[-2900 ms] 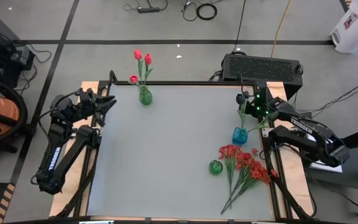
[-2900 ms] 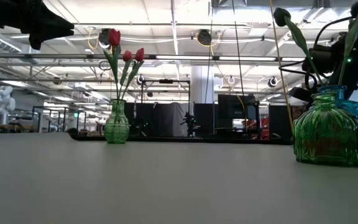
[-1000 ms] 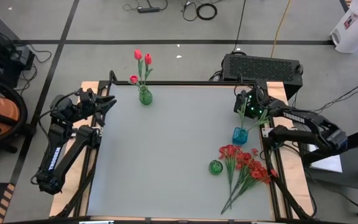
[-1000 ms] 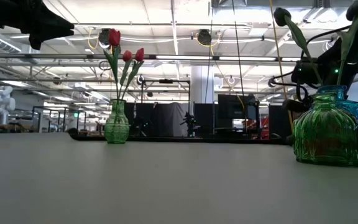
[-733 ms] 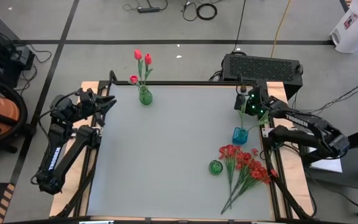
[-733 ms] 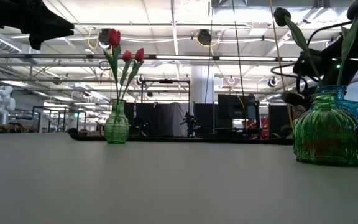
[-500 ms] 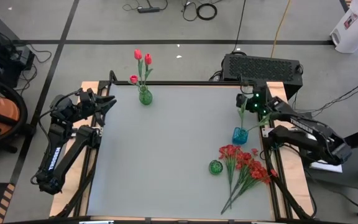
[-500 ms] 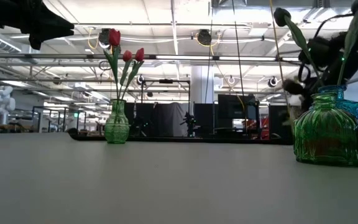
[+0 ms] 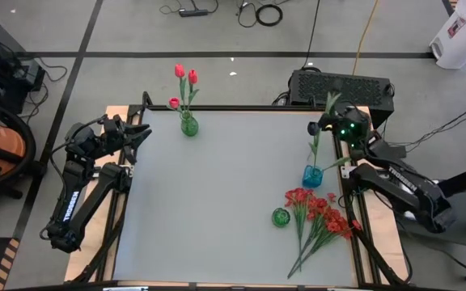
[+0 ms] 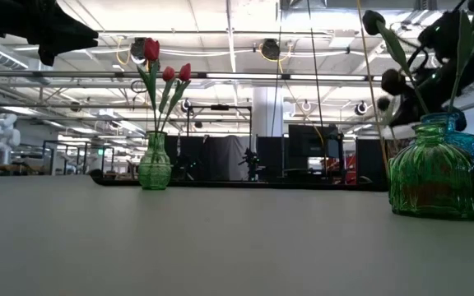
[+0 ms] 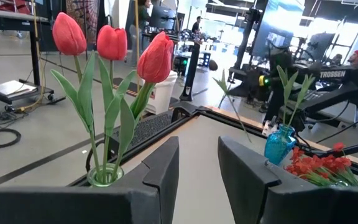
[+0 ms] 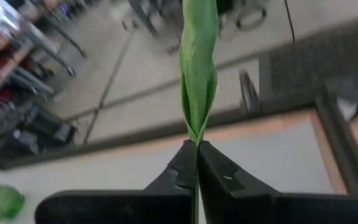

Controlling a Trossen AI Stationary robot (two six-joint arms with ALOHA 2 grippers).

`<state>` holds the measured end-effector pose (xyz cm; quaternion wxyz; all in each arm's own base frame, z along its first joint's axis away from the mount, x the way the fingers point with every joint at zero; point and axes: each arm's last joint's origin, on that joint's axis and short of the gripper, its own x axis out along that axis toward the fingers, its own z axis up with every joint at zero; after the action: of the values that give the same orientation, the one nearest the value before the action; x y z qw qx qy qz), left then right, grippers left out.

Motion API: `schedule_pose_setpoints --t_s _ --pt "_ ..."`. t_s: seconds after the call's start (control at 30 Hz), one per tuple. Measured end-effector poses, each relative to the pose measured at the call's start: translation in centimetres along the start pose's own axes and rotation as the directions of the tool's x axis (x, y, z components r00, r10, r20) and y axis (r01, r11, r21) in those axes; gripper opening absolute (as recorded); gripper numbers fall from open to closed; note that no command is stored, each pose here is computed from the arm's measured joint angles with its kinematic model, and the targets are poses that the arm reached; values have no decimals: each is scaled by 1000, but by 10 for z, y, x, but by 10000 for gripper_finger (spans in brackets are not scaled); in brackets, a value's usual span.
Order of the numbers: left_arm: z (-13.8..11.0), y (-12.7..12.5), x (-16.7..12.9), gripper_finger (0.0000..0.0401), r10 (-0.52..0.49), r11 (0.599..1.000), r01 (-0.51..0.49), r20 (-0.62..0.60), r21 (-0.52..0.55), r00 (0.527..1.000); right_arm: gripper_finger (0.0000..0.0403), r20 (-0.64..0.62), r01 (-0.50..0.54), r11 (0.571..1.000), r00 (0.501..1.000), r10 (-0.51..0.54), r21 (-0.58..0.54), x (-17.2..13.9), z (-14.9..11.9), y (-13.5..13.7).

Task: Sort flowers into vase by color
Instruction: Put the black flower into the right green vase

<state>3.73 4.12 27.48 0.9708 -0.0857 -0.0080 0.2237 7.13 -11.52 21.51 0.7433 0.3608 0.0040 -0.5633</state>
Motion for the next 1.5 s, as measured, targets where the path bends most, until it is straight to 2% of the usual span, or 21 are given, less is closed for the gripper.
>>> schedule_pose_setpoints --t_s 0.13,0.33,0.63,0.87,1.07,1.17,1.5 --pt "0 0 0 118 0 1000 0 0 0 1000 0 127 -23 999 992 27 -33 -9 10 3" --pt "0 0 0 118 0 1000 0 0 0 1000 0 250 -25 994 967 51 -104 -22 18 4" --pt "0 0 0 118 0 1000 0 0 0 1000 0 358 -53 983 927 114 -175 -45 23 3" --pt "0 0 0 118 0 1000 0 0 0 1000 0 509 -15 985 855 103 -174 -68 30 1" --pt "0 0 0 118 0 1000 0 0 0 1000 0 614 -16 979 776 141 -205 -100 46 7" --pt "0 0 0 118 0 1000 0 0 0 1000 0 641 -7 973 751 158 -232 -116 53 10" --pt "0 0 0 118 0 1000 0 0 0 1000 0 677 42 951 712 188 -308 -162 73 18"
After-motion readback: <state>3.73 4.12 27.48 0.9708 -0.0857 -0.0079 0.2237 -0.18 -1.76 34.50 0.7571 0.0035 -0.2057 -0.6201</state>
